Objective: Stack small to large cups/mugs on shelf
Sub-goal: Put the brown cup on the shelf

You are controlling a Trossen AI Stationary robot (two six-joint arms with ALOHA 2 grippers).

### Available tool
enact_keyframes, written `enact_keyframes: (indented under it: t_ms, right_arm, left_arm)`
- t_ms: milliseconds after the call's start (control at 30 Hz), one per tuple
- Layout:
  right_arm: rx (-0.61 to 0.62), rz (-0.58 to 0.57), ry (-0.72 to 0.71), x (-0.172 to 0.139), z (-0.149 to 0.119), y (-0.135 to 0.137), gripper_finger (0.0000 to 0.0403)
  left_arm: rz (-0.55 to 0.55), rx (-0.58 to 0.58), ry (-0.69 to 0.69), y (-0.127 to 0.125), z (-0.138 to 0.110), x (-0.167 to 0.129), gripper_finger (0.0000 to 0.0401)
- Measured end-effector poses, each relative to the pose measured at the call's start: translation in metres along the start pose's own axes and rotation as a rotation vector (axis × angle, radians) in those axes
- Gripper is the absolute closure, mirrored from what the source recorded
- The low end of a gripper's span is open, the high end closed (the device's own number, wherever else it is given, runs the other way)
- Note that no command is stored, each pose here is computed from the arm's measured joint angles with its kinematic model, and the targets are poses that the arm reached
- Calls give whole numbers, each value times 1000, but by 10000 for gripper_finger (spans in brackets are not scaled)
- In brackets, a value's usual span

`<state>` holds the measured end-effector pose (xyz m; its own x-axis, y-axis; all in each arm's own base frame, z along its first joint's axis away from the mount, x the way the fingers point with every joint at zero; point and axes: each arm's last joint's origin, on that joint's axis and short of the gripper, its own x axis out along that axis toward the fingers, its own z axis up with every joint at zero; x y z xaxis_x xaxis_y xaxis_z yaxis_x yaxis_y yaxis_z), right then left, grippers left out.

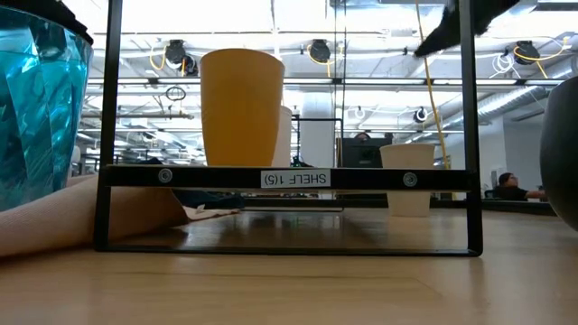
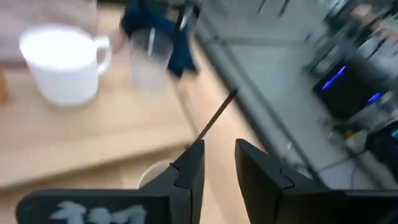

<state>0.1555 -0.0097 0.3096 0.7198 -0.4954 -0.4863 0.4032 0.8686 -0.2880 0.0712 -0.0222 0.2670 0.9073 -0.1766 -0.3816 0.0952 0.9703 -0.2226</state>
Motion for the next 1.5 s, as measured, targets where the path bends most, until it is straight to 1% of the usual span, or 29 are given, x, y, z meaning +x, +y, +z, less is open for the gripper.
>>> enact_keyframes:
  t_ms: [133,233,367,467,567,633,767,900,1000,1133,1333,1500]
  right_arm:
    - [-54,46,159,35,-5,-2,321]
    - [-86,32,249,58,-8,-4,316]
    - [-113,13,366,77,-8,-10,296]
    - [-131,-1,371,85,1,-15,280]
    - [-93,-17,329,86,14,-19,276]
    - [-87,-18,327,84,16,-20,277]
    - [-81,-7,389,84,10,-25,281]
    - [-7,87,445,94,3,-31,281]
    - [10,115,470,103,0,-32,282]
    - [10,141,523,116,-6,-31,282]
    - [5,245,583,127,-14,-24,282]
    - [-3,261,614,132,-17,-22,282]
  left_arm:
    - [-4,-30,-12,0,1,0,320]
    - [-10,-32,-29,-1,3,0,320]
    - [-14,-34,-38,-1,4,0,320]
    - [-14,-34,-38,-1,4,0,320]
    - [-13,-33,-38,-1,4,0,320]
    - [-11,-30,-39,-1,4,0,320]
    - [-9,-21,-39,-1,4,0,320]
    - [-4,-17,-40,-1,4,0,320]
    - [-4,-17,-41,-1,4,0,320]
    - [-1,-30,-42,-1,4,0,320]
    - [13,-33,-45,0,4,0,320]
    - [15,-33,-45,0,4,0,320]
